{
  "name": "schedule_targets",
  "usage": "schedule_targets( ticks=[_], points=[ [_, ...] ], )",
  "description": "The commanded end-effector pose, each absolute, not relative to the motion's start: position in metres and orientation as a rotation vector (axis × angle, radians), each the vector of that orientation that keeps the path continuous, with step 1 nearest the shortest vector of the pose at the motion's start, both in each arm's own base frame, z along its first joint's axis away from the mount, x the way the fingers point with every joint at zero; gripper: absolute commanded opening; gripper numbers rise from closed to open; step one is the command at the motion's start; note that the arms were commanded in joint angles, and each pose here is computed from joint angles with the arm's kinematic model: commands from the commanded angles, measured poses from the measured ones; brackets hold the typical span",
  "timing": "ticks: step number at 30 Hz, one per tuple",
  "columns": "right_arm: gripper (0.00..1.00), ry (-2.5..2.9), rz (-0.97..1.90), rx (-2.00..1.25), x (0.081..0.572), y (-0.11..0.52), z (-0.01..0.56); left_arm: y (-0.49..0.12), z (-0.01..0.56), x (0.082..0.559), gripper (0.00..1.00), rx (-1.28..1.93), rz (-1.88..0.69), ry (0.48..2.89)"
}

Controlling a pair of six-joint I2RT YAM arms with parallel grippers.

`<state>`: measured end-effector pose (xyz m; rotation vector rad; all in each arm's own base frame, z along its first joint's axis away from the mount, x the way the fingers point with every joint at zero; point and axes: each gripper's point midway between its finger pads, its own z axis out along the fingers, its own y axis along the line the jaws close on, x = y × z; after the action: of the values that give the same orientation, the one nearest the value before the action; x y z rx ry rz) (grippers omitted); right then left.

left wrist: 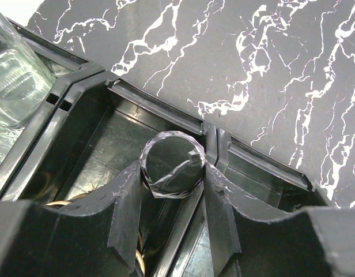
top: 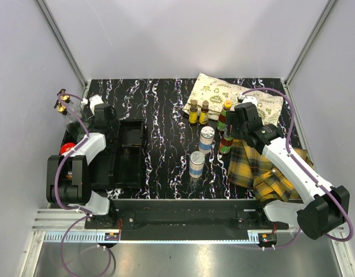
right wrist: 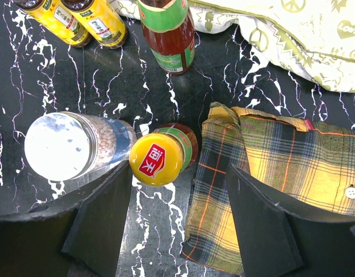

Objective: Organize the condiment bottles
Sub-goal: Place the bottle in the storage box.

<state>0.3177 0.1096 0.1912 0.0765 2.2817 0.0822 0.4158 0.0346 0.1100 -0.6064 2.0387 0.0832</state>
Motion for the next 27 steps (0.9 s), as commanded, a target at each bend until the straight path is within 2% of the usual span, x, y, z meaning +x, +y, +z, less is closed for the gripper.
schedule_targets(
  ticks=[1,8,13,19,24,27],
  points=[
    [0.75,2.232,0.104,0.084,0.323,0.113,0.206,0.035,0.128,0.417,0.38,-0.587,0.059,1.988],
    [0.74,2.231,0.117,0.082,0.322,0.115,0.208,0.035,0.152,0.415,0.47,-0.578,0.047,1.95],
    [0.75,2.227,0.122,0.086,0.322,0.115,0.208,0.035,0.158,0.412,0.62,-0.573,0.048,1.947],
    [0.74,2.224,0.127,0.083,0.32,0.114,0.21,0.035,0.152,0.413,0.63,-0.566,0.059,1.966],
    [0.74,2.218,0.129,0.087,0.319,0.114,0.212,0.038,0.166,0.411,0.73,-0.569,0.063,1.928],
    [0.75,2.213,0.136,0.088,0.32,0.115,0.214,0.038,0.172,0.413,0.74,-0.561,0.066,1.922]
  ],
)
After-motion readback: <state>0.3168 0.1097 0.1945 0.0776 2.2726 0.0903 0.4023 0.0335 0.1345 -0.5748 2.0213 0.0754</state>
